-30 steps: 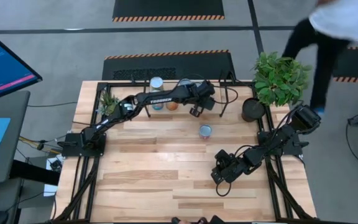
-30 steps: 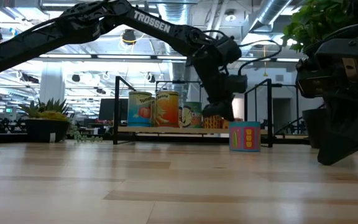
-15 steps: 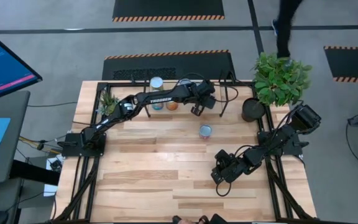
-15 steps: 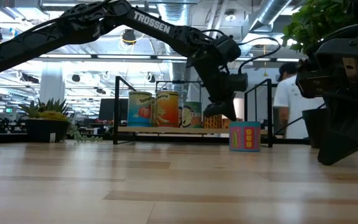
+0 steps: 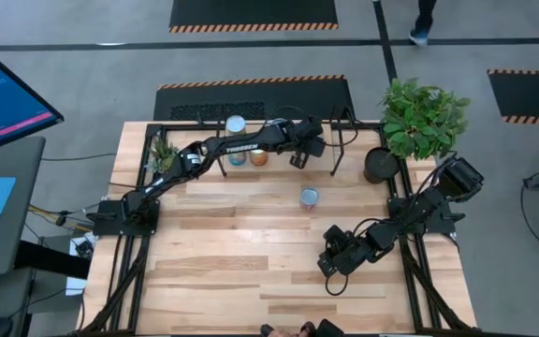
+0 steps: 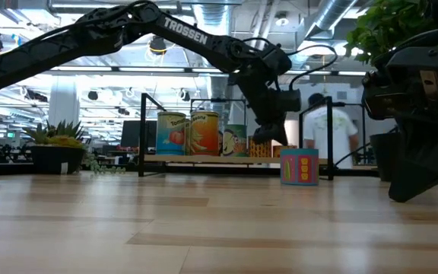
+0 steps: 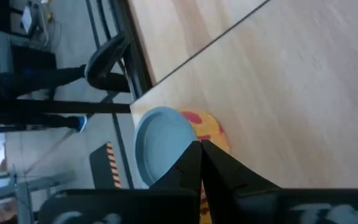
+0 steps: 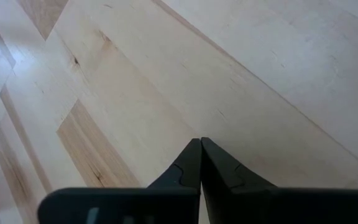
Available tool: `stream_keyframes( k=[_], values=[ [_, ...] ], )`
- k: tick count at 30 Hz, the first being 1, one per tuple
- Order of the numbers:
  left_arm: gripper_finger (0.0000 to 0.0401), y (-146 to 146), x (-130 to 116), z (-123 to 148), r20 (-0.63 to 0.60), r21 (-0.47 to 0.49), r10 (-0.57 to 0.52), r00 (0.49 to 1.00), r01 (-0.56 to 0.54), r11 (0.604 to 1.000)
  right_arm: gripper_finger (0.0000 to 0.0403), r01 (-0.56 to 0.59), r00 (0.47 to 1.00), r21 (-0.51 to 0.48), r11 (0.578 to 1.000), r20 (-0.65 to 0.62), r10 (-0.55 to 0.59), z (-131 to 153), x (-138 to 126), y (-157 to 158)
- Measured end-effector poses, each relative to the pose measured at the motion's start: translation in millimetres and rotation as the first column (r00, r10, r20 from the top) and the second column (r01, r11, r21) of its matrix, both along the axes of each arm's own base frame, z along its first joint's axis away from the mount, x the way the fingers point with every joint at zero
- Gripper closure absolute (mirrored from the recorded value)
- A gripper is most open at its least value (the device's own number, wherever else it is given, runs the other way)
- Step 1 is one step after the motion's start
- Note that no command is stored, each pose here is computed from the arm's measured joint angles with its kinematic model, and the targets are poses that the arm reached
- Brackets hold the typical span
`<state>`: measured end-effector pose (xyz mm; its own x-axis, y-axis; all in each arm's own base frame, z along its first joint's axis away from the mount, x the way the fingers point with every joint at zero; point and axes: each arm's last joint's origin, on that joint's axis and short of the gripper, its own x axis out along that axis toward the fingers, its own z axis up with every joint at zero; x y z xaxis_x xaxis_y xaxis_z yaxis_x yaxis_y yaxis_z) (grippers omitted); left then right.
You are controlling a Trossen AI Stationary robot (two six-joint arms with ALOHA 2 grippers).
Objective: Pick and place cans onto a shelf
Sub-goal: Adjust the canned pineapple on the shelf, then put the canned corn on the shelf
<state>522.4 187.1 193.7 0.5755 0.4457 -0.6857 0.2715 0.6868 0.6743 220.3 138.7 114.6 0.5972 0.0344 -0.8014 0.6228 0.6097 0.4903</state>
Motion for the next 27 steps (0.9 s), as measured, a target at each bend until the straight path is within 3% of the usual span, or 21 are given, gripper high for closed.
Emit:
stream_keyframes(
  k=[6,11,13,16,20,22,27],
  values=[
    [0.0401,-27.1,2.3,16.5,-0.06,0.023,-0.002,0.998,0.003,1.0,0.0378,-0.001,1.0,-0.001,1.0,0.0,0.001,0.0,-0.1,0.1],
    [0.0401,-56.3,-7.1,61.0,-0.025,0.054,0.009,1.0,-0.007,0.999,0.0374,-0.001,1.0,-0.003,1.0,-0.002,0.001,-0.1,-0.2,-0.1],
    [0.0401,-69.9,-19.3,85.3,-0.005,-0.017,0.041,0.999,-0.041,0.999,0.0375,-0.001,1.0,-0.002,1.0,-0.001,0.001,-0.1,-0.1,0.0],
    [0.0401,-89.5,-41.9,107.7,-0.035,-0.233,0.079,0.996,-0.085,0.969,0.0377,-0.001,1.0,-0.001,1.0,0.0,0.001,0.0,-0.1,0.1],
    [0.0401,-110.7,-54.9,111.4,-0.102,-0.565,0.102,0.99,-0.142,0.813,0.0376,-0.007,1.0,-0.006,1.0,0.0,0.007,0.0,-0.1,0.1],
    [0.0397,-118.1,-55.6,111.6,-0.112,-0.622,0.062,0.992,-0.118,0.774,0.0374,-0.015,1.0,-0.009,1.0,0.0,0.015,0.0,-0.1,0.1],
    [0.0361,-126.8,-49.2,103.3,-0.11,-0.565,-0.067,0.992,-0.007,0.825,0.0372,-0.028,1.0,0.009,1.0,-0.005,0.029,0.1,0.0,1.0]
  ],
)
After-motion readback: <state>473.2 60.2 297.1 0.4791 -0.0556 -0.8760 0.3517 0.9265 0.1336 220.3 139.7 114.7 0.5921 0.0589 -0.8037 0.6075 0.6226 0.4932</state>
